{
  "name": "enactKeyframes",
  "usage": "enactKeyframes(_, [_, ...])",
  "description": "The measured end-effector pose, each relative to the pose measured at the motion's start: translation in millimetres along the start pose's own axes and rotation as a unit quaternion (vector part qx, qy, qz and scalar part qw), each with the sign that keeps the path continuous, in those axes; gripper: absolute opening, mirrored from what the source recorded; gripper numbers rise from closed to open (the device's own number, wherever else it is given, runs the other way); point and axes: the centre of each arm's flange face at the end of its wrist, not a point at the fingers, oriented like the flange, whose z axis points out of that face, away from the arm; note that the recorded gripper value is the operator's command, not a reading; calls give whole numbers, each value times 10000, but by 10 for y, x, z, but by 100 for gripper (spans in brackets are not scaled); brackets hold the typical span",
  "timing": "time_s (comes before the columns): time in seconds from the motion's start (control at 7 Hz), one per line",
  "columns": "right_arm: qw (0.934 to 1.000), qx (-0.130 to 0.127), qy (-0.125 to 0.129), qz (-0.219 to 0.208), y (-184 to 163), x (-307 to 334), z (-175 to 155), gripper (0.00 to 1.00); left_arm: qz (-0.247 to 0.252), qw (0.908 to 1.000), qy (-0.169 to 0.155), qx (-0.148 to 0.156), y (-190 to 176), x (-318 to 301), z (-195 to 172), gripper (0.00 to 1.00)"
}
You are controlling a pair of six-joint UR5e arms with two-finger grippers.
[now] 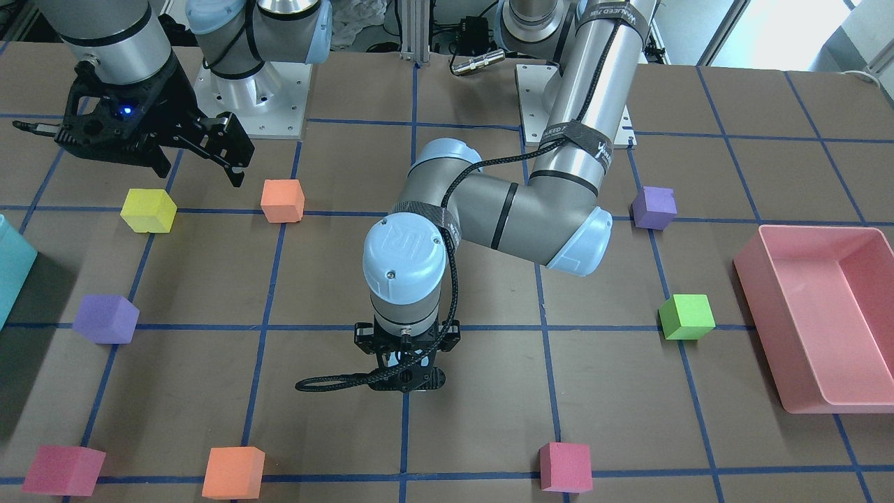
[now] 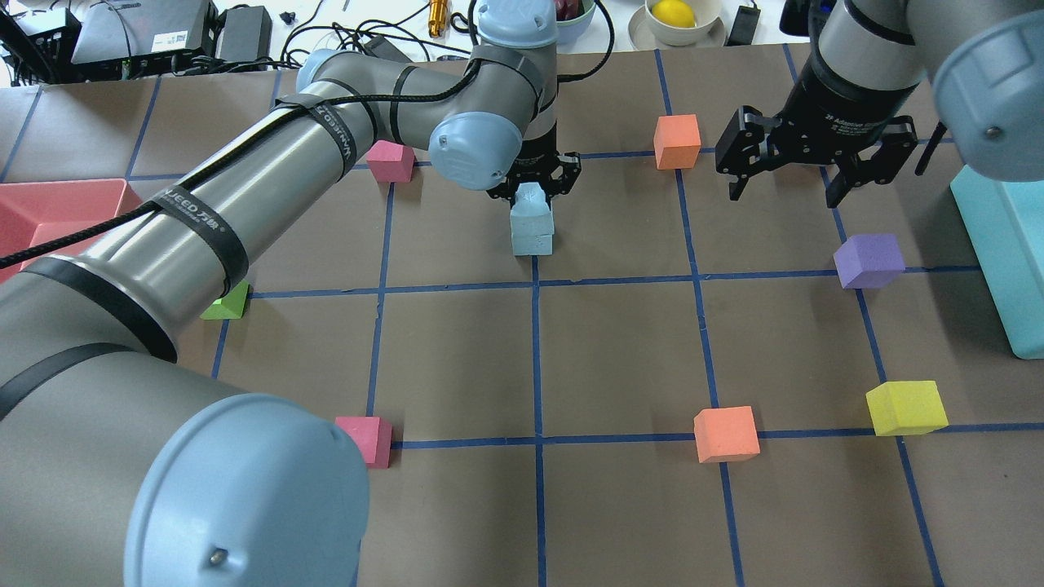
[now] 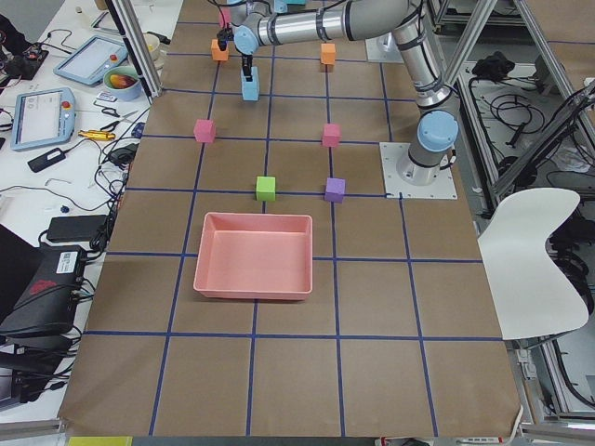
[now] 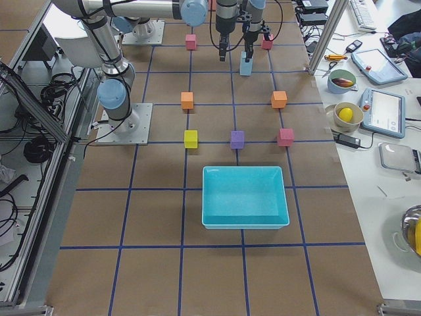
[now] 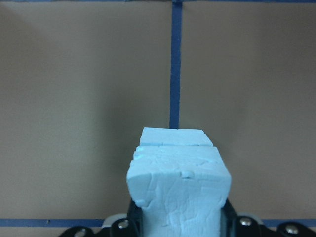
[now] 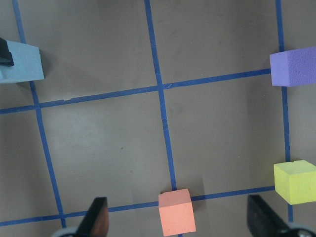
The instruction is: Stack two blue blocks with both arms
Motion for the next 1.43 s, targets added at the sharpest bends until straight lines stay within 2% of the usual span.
enactKeyframes(0.29, [10000,5,1,-14,11,-3,-9,100,-101,9999,36,28,-5,-1,-49,100])
enactKeyframes(0.57, [9999,11,6,-162,16,-2,-15,100,-87,9997,106,204,4,-117,-389,100])
enactKeyframes(0.86, [9997,18,7,-242,17,-4,-18,100,106,9995,112,272,112,-507,-1025,100])
enactKeyframes(1.29, [9997,21,1,-254,21,-10,-21,100,1008,9948,29,-165,478,-1805,-2028,100])
enactKeyframes(1.43, [9997,20,-1,-254,22,-10,-21,100,1227,9923,46,-151,726,-2052,-2281,100])
